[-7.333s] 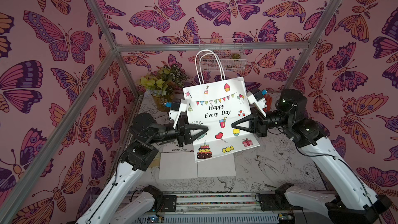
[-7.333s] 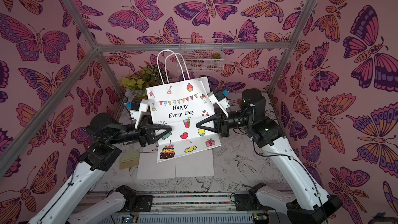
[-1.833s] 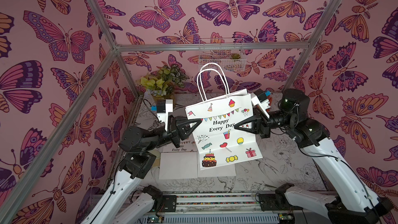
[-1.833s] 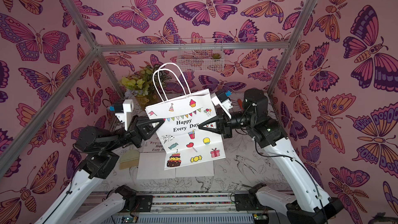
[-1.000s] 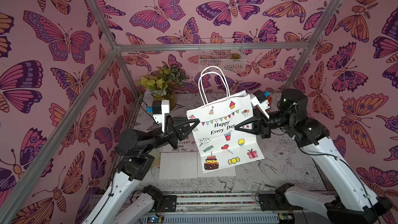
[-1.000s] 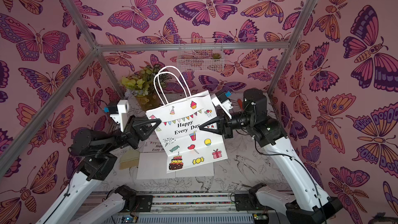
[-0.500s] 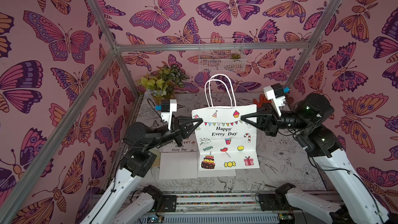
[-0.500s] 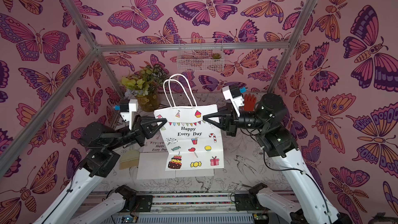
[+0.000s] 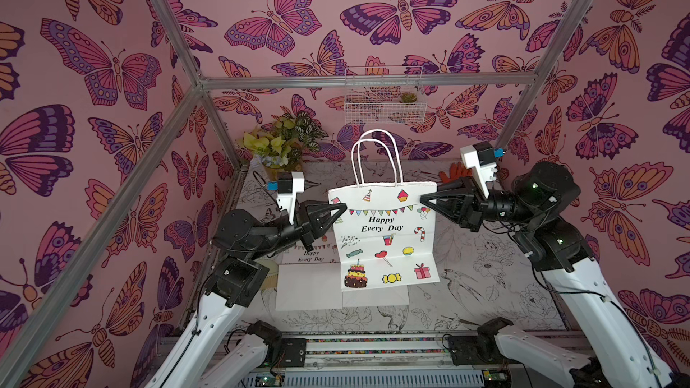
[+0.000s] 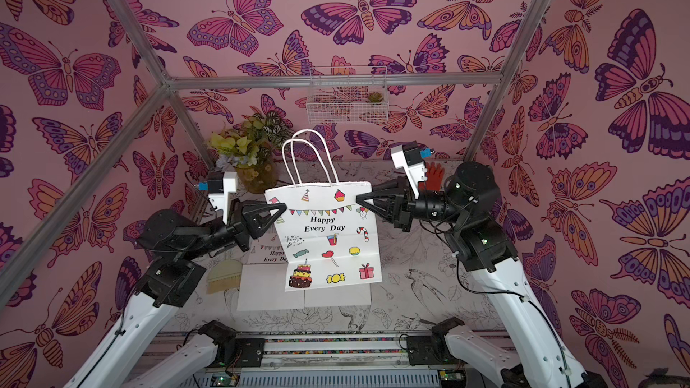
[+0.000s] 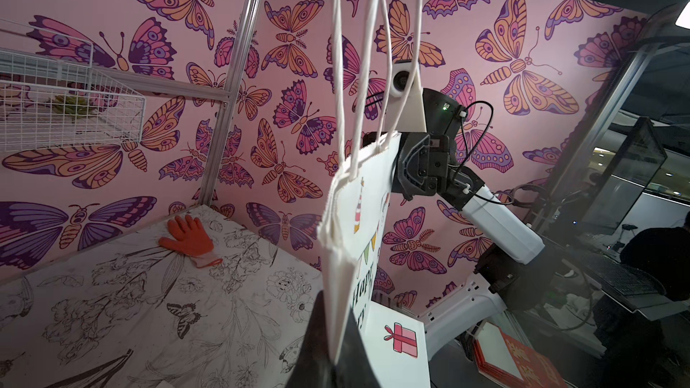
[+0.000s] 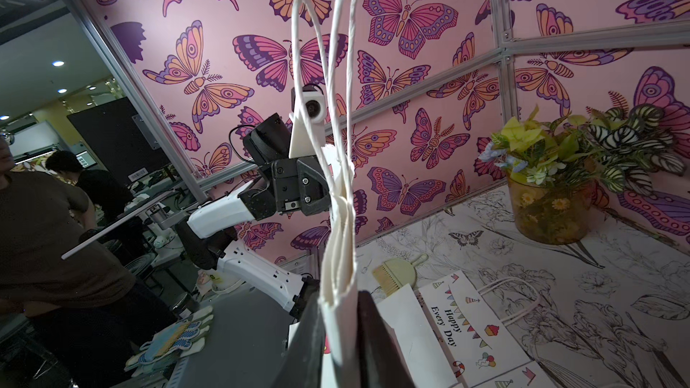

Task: Put away the paper bag
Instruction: Press the paper bag.

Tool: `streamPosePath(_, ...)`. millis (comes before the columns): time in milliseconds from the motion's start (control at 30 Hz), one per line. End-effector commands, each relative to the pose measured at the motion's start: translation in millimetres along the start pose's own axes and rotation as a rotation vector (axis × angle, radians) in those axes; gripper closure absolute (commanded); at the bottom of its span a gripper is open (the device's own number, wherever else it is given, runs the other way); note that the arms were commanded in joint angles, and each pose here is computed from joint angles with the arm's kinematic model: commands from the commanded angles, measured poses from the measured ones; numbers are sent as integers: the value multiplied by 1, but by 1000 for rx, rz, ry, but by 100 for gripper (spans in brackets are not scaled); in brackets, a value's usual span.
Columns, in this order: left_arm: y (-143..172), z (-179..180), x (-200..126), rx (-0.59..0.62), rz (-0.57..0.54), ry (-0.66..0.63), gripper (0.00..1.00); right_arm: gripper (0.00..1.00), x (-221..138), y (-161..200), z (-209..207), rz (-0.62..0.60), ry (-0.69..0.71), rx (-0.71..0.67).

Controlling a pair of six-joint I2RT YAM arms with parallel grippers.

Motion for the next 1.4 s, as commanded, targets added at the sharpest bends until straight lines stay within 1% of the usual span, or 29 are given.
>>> streamPosePath(0, 1, 1, 0, 8, 28, 17, 100, 86, -5, -8, 9, -45, -5, -43)
streamPosePath(67, 3, 4, 3, -3, 46, 24, 100, 94, -5, -9, 8, -46, -5, -38)
streamPosePath(167, 5, 7, 6, -20, 67, 36, 100, 99, -4, -8, 6, -44, -4, -33)
streamPosePath(367, 6, 9, 8, -29, 81, 45, 100, 99, -6, -9, 9, -50, -1, -42)
streamPosePath(400, 6, 8, 7, -27, 80, 47, 100, 98, -7, -9, 10, -53, 5, -44)
streamPosePath(500, 5, 7, 6, -24, 78, 49, 100, 88, -9, -10, 11, -64, 23, -49)
streamPosePath(533, 5, 6, 6, -22, 77, 50, 100, 88, -10, -10, 11, -64, 25, -50)
streamPosePath(567, 5, 6, 5, -21, 75, 48, 100, 89, -9, -10, 11, -62, 24, -45)
streamPosePath(600, 5, 5, 5, -20, 73, 49, 100, 95, -9, -10, 10, -61, 24, -42)
streamPosePath(633, 4, 4, 4, -18, 72, 49, 100, 98, -9, -10, 11, -61, 22, -44)
streamPosePath(667, 4, 4, 4, -16, 71, 50, 100, 99, -9, -10, 10, -61, 22, -43)
streamPosePath(1000, -1, -2, -2, 5, 27, 19, 100, 100, -7, -8, 7, -33, 6, -22)
streamPosePath(1033, -2, -3, -3, 6, 21, 17, 100, 93, -6, -7, 6, -21, -10, -15)
streamPosePath(1100, -3, -5, -4, 8, 9, 16, 100, 73, -4, -5, 5, 3, -41, 5)
streamPosePath(1133, -4, -5, -4, 10, 2, 15, 100, 66, -3, -4, 3, 15, -48, 13)
streamPosePath(1167, -4, -6, -5, 11, -4, 16, 100, 63, -3, -3, 2, 22, -54, 16)
streamPosePath(1200, -5, -6, -5, 11, -9, 17, 100, 63, -2, -2, 1, 30, -64, 25)
streamPosePath(1233, -5, -6, -5, 13, -15, 15, 100, 66, -1, -2, 0, 36, -71, 29)
streamPosePath(1333, -6, -7, -6, 15, -23, 12, 100, 82, 0, 0, -2, 49, -78, 35)
streamPosePath(1367, -6, -7, -6, 17, -25, 11, 100, 85, 0, 1, -2, 52, -76, 34)
Point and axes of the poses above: each gripper's point midway between its finger pads, its own x axis out along the fingers, its own z axis along the line the jaws close on, y = z × x, the point moved 10 cm from there along -x, back along the fingers, and after that the axes turned 5 degrees about -x, right-handed, at the moved point
